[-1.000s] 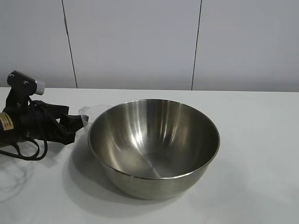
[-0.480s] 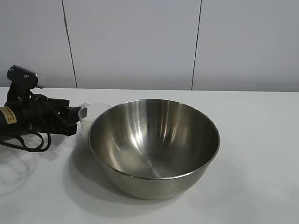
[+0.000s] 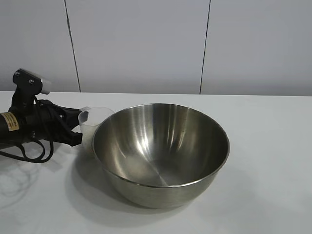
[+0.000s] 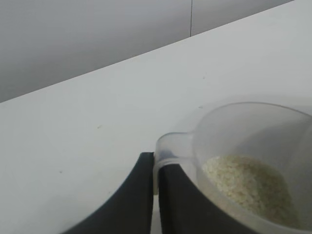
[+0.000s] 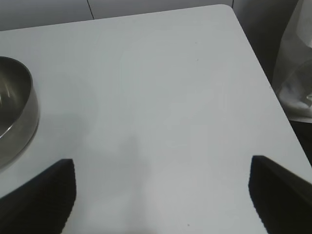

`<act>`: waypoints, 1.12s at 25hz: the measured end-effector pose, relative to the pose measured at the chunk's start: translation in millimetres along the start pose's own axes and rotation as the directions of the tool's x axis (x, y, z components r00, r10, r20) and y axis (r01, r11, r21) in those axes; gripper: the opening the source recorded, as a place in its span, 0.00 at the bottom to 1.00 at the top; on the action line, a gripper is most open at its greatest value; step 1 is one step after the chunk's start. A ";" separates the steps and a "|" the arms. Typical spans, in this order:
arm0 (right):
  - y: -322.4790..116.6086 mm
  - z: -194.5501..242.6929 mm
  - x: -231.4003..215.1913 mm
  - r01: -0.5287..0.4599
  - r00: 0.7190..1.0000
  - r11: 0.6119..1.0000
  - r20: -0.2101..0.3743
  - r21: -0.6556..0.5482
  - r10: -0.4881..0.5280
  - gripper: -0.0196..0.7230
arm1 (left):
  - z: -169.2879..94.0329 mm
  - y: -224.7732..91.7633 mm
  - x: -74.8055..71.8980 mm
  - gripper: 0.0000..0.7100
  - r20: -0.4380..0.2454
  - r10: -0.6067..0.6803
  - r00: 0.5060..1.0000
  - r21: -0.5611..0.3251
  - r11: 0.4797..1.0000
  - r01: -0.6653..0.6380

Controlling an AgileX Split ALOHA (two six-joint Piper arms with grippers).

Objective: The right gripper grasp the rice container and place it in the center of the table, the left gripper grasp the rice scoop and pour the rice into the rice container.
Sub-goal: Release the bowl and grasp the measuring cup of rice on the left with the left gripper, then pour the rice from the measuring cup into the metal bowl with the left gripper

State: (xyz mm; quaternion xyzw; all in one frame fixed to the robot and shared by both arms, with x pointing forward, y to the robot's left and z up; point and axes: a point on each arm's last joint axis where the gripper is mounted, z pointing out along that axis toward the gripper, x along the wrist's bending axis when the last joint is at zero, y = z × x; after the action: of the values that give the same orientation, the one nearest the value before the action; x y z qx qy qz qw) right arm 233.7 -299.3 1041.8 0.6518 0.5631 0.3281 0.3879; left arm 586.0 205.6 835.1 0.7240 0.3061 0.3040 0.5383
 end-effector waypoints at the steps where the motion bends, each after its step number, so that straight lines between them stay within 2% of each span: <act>1: 0.0 0.0 0.0 0.000 1.000 1.000 0.000 0.000 0.000 0.91 | 0.5 0.5 0.4 0.02 -0.001 0.001 1.000 -0.002 1.000 -0.001; 8: -0.1 0.0 0.0 0.000 1.000 1.000 0.000 0.001 0.000 0.91 | 1.2 9.0 3.4 0.02 -0.008 0.000 1.000 -0.010 1.000 -0.001; 13: -0.1 0.0 0.0 0.000 1.000 1.000 0.000 0.001 0.000 0.91 | -0.2 53.5 11.7 0.02 -0.012 0.087 0.996 -0.091 0.992 -0.088; 17: -0.1 0.0 0.0 0.000 1.000 1.000 0.000 0.001 0.000 0.91 | -4.3 93.3 16.5 0.02 -0.006 0.203 0.979 -0.064 0.977 -0.203; 19: -0.1 0.0 0.0 0.000 1.000 1.000 0.000 0.001 0.000 0.91 | -7.0 112.9 13.9 0.02 -0.008 0.257 0.966 -0.029 0.966 -0.257; 21: -0.1 0.0 0.0 0.000 1.000 1.000 0.000 0.001 0.000 0.91 | -9.8 136.3 5.0 0.02 0.003 0.349 0.937 -0.016 0.937 -0.349; 23: -0.1 0.0 0.0 0.000 1.000 1.000 0.000 0.001 0.000 0.91 | -10.1 156.1 -11.4 0.02 0.029 0.453 0.891 0.006 0.891 -0.453; 25: -0.1 0.0 0.0 0.000 1.000 1.000 0.000 0.001 0.000 0.91 | -11.1 175.6 -30.0 0.02 0.051 0.554 0.831 0.009 0.832 -0.555; 28: -0.1 0.0 0.0 0.000 1.000 1.000 0.000 0.001 0.000 0.91 | -10.8 193.4 -61.7 0.02 0.102 0.698 0.709 0.000 0.712 -0.702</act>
State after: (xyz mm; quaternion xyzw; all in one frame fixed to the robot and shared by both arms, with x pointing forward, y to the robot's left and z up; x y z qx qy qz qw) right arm 233.6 -299.3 1041.7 0.6520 0.5632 0.3278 0.3876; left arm 561.3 119.4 1017.5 0.8097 -0.0106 0.4448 0.3826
